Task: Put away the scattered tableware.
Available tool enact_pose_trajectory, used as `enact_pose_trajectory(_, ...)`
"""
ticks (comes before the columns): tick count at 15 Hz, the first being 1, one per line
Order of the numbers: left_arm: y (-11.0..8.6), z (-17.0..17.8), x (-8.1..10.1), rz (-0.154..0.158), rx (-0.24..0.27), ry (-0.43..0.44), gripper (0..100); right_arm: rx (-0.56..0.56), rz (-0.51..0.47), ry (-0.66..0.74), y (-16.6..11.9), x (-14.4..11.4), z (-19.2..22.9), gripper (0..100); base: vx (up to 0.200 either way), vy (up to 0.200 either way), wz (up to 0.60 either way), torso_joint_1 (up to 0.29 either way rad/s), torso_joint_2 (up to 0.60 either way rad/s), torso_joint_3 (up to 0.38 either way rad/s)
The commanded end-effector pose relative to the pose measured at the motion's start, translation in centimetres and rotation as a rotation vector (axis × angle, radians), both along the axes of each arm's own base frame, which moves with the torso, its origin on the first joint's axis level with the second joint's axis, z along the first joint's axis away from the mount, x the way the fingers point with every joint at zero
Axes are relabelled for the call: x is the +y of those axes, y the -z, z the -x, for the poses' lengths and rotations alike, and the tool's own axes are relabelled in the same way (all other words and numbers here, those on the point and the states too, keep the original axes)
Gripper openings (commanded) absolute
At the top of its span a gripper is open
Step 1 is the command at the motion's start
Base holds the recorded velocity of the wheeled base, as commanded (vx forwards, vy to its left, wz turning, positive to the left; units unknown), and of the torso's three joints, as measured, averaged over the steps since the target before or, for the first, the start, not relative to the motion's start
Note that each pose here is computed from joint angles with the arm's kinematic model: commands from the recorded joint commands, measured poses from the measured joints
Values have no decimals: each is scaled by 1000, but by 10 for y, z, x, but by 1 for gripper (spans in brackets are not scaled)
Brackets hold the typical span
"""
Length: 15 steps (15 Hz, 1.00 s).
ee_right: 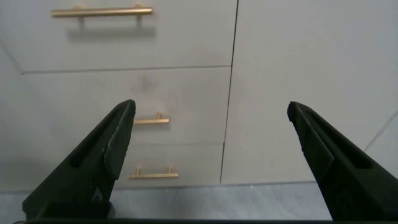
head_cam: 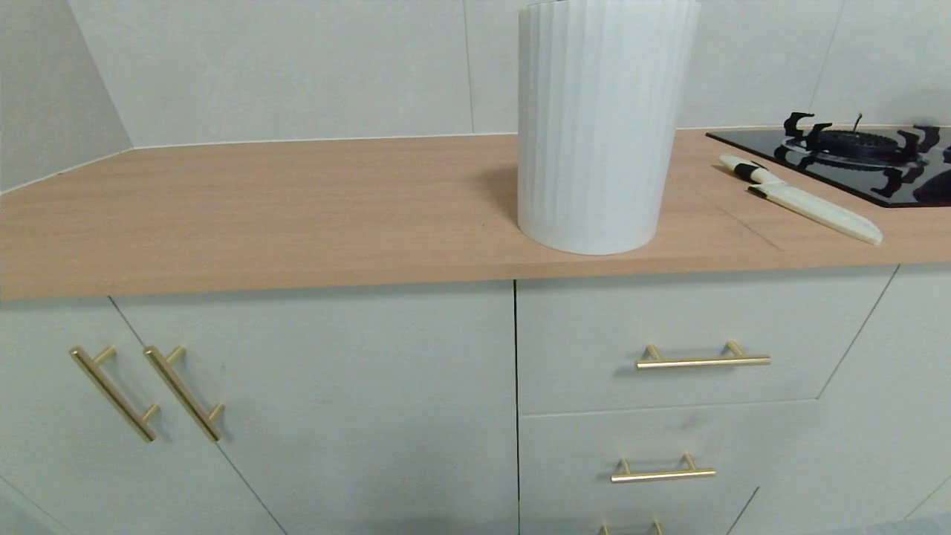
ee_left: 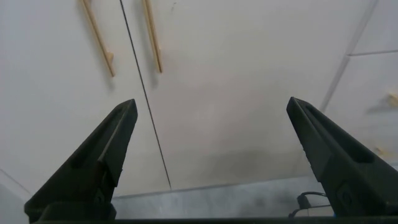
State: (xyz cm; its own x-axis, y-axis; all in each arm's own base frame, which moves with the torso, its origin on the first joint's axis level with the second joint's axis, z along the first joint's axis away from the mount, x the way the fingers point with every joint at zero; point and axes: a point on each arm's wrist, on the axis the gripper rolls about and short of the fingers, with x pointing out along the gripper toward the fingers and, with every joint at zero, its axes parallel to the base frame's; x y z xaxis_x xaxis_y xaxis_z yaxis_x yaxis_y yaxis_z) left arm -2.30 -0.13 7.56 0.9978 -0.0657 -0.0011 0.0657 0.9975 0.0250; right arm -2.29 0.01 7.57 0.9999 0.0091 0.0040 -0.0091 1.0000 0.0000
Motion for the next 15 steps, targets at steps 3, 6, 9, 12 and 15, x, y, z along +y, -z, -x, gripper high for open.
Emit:
enact_pose_trajectory(3,0,0,0,1,1,0,100,3,0,0,0,0,0,100,0,0,0,0,0,0)
enact_pose_trajectory(6,0,0,0,1,1,0,100,1,0,0,0,0,0,100,0,0,200,-1,1,2)
enact_pose_trajectory(9,0,0,0,1,1,0,100,1,-2,1,0,0,0,100,0,0,400,0,0,3)
enact_pose_trajectory(12,0,0,0,2,1,0,100,1,-2,1,0,0,0,100,0,0,0,0,0,0)
enact_pose_trajectory(15,0,0,0,2,1,0,100,1,-2,1,0,0,0,100,0,0,0,0,0,0)
